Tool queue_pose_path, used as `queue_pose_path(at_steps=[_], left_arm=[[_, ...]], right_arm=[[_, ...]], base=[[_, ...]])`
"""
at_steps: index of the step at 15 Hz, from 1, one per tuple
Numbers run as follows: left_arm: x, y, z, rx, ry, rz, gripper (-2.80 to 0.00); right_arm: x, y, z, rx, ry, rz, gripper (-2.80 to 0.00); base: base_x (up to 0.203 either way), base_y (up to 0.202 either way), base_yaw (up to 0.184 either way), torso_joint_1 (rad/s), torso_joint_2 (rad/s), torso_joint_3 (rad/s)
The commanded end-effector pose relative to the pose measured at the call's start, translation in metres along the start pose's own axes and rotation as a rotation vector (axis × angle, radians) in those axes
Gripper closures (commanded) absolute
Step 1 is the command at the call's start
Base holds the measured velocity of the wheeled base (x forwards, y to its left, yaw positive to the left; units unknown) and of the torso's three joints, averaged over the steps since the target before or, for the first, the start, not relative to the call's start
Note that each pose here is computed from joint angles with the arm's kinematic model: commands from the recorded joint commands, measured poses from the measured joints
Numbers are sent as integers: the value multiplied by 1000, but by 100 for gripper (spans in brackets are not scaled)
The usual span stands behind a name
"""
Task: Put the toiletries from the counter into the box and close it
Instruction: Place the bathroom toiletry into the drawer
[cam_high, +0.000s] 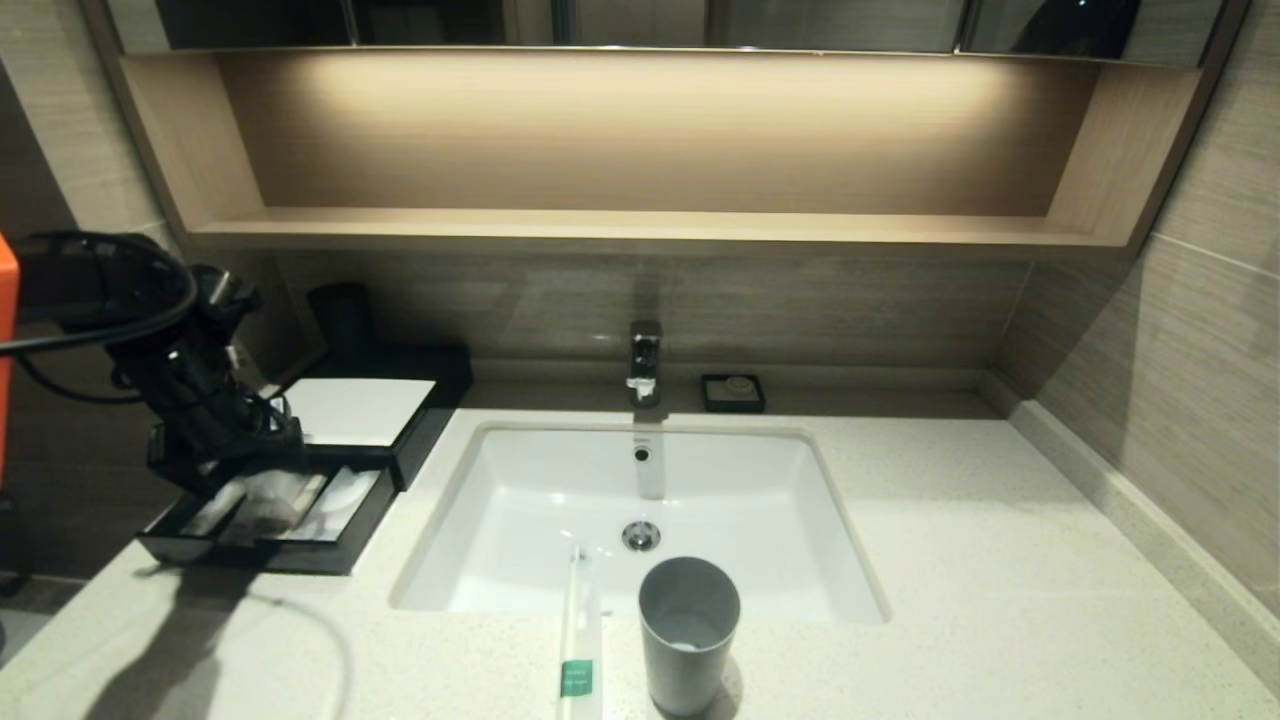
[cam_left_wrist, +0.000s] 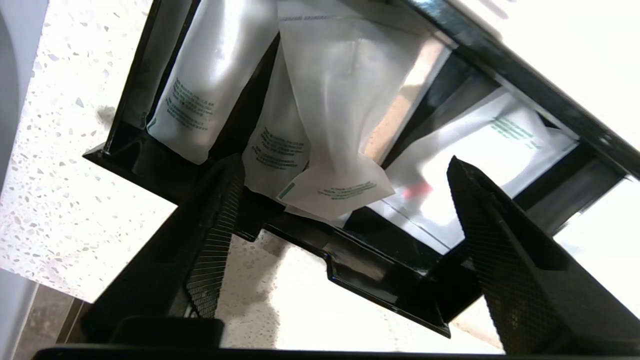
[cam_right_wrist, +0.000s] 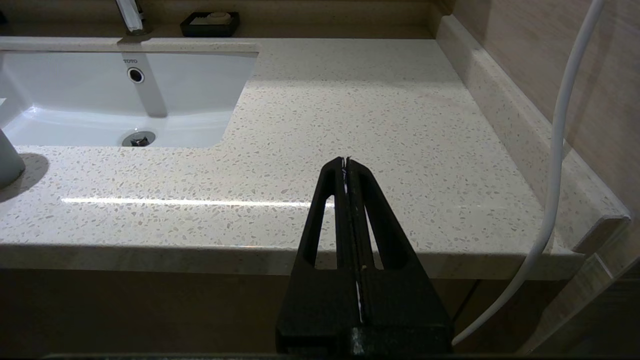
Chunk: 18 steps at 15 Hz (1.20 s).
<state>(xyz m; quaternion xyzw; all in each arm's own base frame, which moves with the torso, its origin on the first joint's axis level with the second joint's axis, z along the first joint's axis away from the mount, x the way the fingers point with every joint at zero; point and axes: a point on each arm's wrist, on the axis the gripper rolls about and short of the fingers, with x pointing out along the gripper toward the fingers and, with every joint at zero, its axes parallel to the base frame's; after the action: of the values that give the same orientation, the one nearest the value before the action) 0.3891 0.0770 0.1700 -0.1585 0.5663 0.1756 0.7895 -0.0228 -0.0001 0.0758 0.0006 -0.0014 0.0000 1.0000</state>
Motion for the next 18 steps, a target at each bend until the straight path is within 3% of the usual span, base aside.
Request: queue_pose_path(at_steps=[1, 2, 3, 10, 18], left_arm=[[-4, 0, 1, -2, -16, -5, -280], [-3, 0, 1, 2, -17, -4, -280], [-4, 0, 1, 4, -19, -3, 0], [-5, -16, 0, 41, -55, -26, 0], [7, -17, 1, 50, -35, -16, 0]], right_arm=[[0, 0, 0, 0, 0, 0, 0], [0, 0, 0, 0, 0, 0, 0], [0, 0, 0, 0, 0, 0, 0], [0, 0, 0, 0, 0, 0, 0], [0, 0, 0, 0, 0, 0, 0]], base=[[0, 0, 0, 0, 0, 0], [0, 0, 0, 0, 0, 0], [0, 0, 0, 0, 0, 0], [0, 0, 0, 0, 0, 0], [0, 0, 0, 0, 0, 0]])
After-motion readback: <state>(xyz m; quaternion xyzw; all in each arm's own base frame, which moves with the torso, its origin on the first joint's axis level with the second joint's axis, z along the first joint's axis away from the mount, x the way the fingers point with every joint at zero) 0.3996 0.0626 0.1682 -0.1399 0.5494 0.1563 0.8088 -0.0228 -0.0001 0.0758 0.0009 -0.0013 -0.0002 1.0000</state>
